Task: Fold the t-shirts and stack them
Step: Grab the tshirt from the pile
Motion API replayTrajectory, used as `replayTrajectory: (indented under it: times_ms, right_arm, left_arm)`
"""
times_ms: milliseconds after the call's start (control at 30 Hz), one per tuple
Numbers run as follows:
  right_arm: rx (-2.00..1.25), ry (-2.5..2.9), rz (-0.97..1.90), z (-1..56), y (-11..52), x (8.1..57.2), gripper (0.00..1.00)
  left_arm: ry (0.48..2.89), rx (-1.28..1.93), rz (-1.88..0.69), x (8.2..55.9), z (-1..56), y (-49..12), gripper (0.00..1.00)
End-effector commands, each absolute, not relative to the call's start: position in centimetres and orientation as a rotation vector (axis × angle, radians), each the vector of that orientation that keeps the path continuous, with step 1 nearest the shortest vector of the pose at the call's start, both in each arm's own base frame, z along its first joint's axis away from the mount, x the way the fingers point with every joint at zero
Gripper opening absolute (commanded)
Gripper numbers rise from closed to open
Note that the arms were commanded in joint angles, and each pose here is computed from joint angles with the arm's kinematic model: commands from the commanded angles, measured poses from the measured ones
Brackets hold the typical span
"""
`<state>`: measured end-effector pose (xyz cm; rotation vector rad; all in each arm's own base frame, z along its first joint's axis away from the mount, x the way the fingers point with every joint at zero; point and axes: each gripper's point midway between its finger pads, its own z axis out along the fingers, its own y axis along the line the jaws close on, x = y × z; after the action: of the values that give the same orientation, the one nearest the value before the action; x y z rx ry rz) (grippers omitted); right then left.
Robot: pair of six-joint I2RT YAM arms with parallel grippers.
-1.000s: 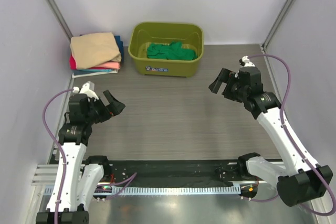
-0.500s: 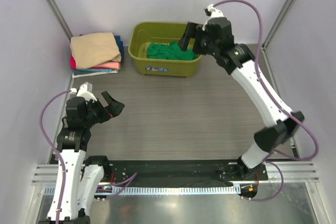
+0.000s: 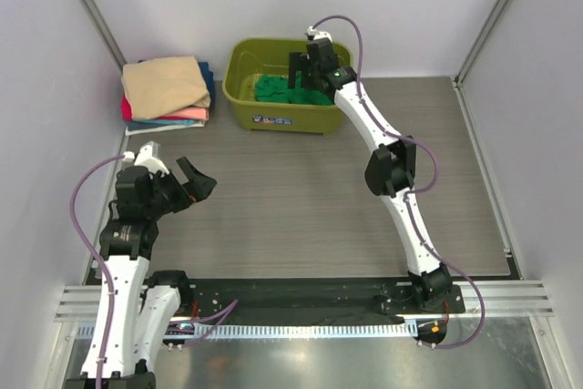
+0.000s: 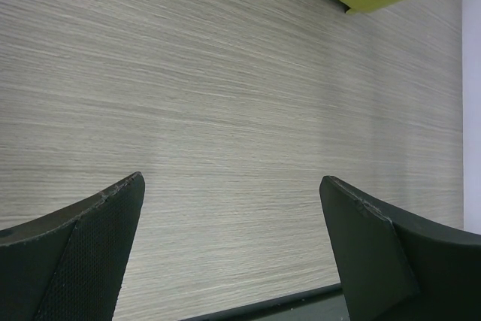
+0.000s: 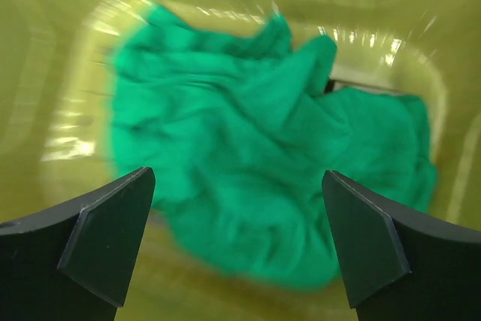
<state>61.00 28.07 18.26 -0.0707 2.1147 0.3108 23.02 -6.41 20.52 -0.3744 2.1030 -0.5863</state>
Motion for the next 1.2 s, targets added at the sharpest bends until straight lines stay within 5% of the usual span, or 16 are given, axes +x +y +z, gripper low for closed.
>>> replayTrajectory:
  times_ms: [0, 400, 467, 567, 600, 667, 700, 733, 833, 967, 1100, 1167]
  right_arm:
    - [-0.032, 2.027, 0.345, 18.3, 28.1, 63.8, 1.00]
    - [-0.175, 2.265, 0.476, 4.5, 33.6, 60.7, 1.00]
    - [-0.221, 2.290, 0.501, 3.2, 35.1, 59.6, 0.93]
    - [-0.248, 2.330, 0.555, 1.4, 36.6, 58.2, 0.61]
    - [-0.250, 2.335, 0.569, 1.1, 36.9, 58.0, 0.38]
    - [-0.249, 2.324, 0.613, 1.4, 37.5, 58.0, 0.19]
    - [-0.256, 2.312, 0.628, 1.9, 37.8, 58.0, 0.02]
    - [-0.261, 2.299, 0.635, 2.2, 37.8, 58.2, 0.01]
    - [-0.263, 2.181, 0.670, 7.0, 37.8, 59.7, 0.01]
    - [-0.236, 1.883, 0.770, 20.3, 38.0, 61.4, 0.01]
    - [-0.255, 1.542, 0.914, 39.4, 37.2, 57.1, 0.01]
    - [-0.280, 1.459, 0.960, 44.4, 36.9, 54.2, 0.01]
  left_arm:
    - [2.082, -0.362, -0.587, 23.5, 21.1, -6.4, 1.00]
    - [2.119, -0.375, -0.580, 23.8, 20.3, -6.3, 1.00]
    - [2.123, -0.380, -0.578, 23.9, 20.2, -6.2, 1.00]
    - [2.125, -0.380, -0.573, 23.9, 20.1, -6.2, 1.00]
    - [2.126, -0.380, -0.573, 23.9, 20.1, -6.2, 1.00]
    - [2.129, -0.382, -0.571, 23.9, 20.0, -6.2, 1.00]
    - [2.130, -0.383, -0.571, 23.9, 20.0, -6.2, 1.00]
    - [2.129, -0.382, -0.571, 23.9, 20.0, -6.2, 1.00]
    - [2.131, -0.387, -0.567, 24.0, 20.0, -6.1, 1.00]
    - [2.133, -0.390, -0.563, 24.0, 19.9, -6.0, 1.00]
    - [2.131, -0.386, -0.564, 24.0, 19.9, -6.1, 1.00]
    - [2.132, -0.387, -0.564, 24.0, 19.9, -6.1, 1.00]
